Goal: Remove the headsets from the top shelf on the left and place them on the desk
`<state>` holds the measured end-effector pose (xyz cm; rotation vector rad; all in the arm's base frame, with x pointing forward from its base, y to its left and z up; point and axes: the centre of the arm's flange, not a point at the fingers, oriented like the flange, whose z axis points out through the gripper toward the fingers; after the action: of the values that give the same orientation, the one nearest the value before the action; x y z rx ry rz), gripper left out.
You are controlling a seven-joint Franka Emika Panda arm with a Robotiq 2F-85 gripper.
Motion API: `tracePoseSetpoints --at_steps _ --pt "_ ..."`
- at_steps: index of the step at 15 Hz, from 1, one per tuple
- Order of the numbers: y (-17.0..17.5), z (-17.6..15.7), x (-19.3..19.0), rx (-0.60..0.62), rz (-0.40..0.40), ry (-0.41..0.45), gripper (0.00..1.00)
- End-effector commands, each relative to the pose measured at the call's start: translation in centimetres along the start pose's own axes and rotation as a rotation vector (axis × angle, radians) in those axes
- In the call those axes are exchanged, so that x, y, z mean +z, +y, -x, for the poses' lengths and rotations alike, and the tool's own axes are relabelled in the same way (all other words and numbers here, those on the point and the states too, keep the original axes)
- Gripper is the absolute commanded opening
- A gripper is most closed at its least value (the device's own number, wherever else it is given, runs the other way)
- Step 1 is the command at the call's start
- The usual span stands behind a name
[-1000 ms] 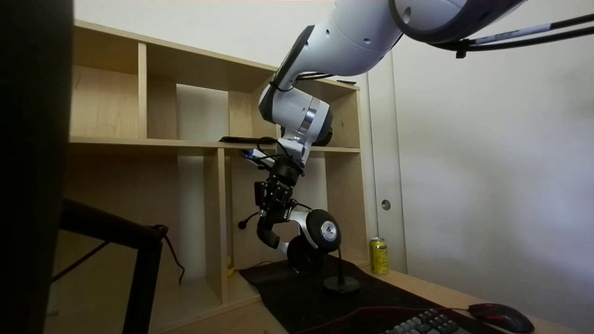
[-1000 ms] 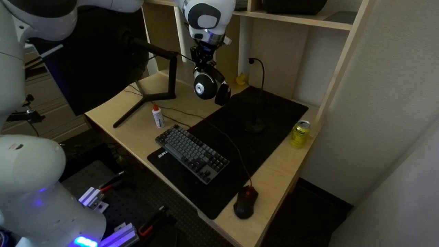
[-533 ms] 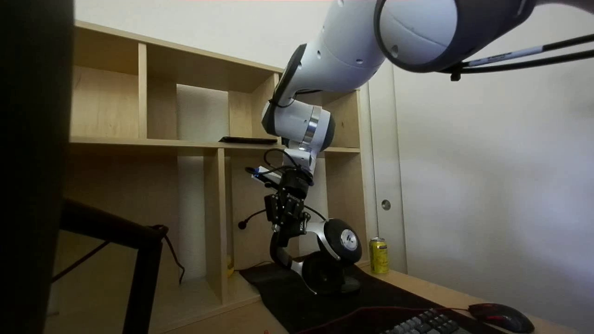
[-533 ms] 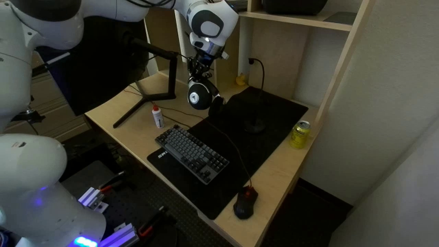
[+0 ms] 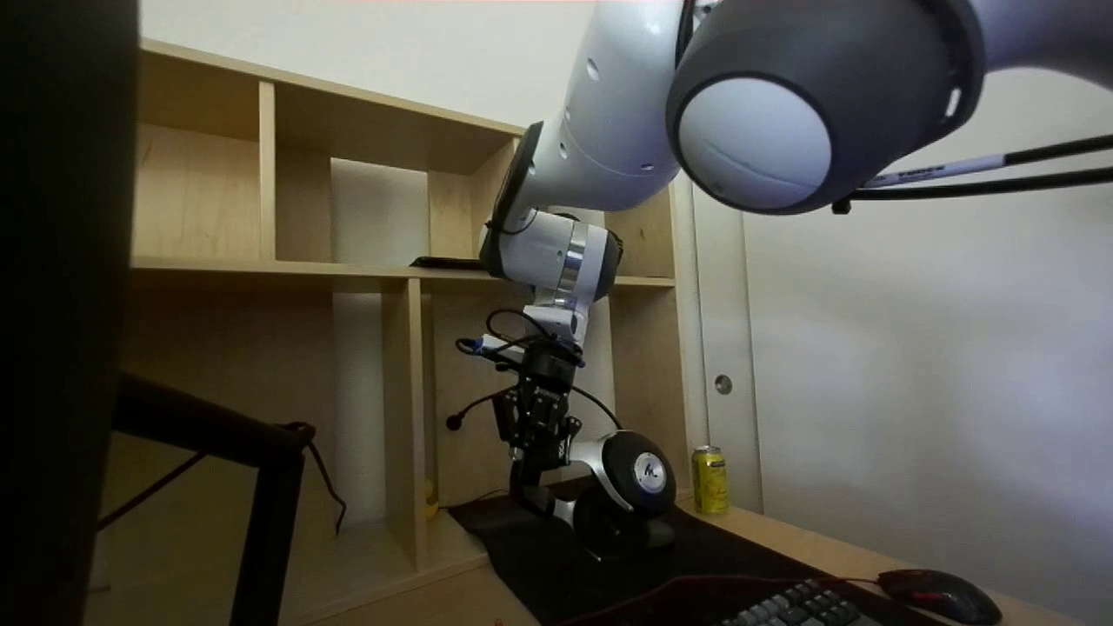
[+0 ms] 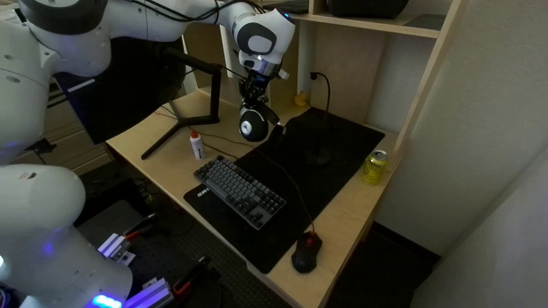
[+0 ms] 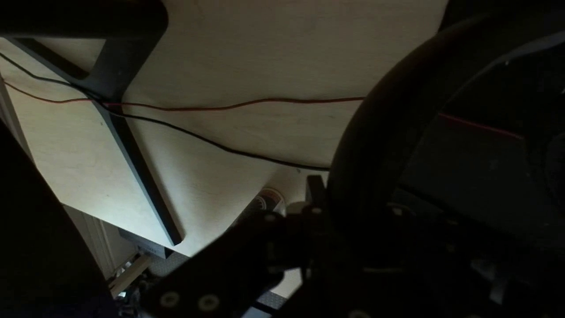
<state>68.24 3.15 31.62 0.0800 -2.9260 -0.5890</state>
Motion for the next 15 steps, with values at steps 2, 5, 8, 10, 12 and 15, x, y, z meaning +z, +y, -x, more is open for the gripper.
tracePoseSetpoints --at_steps 2,5,8,10,12,15 --pt "-0.2 -0.1 -0.4 0.015 -0.037 -0.016 0.21" --pt "-0.4 -0.2 -0.3 0.03 -0.066 -0.025 0.21" --pt "0.0 -0.4 0.3 0.051 0.034 0.007 0.05" --pt "0.0 -0.6 0.7 0.066 0.058 0.004 0.05" --pt "-0.5 -0.7 0.8 0.076 0.051 -0.012 0.05" --pt "-1.3 -0.9 0.6 0.118 -0.008 -0.056 0.05"
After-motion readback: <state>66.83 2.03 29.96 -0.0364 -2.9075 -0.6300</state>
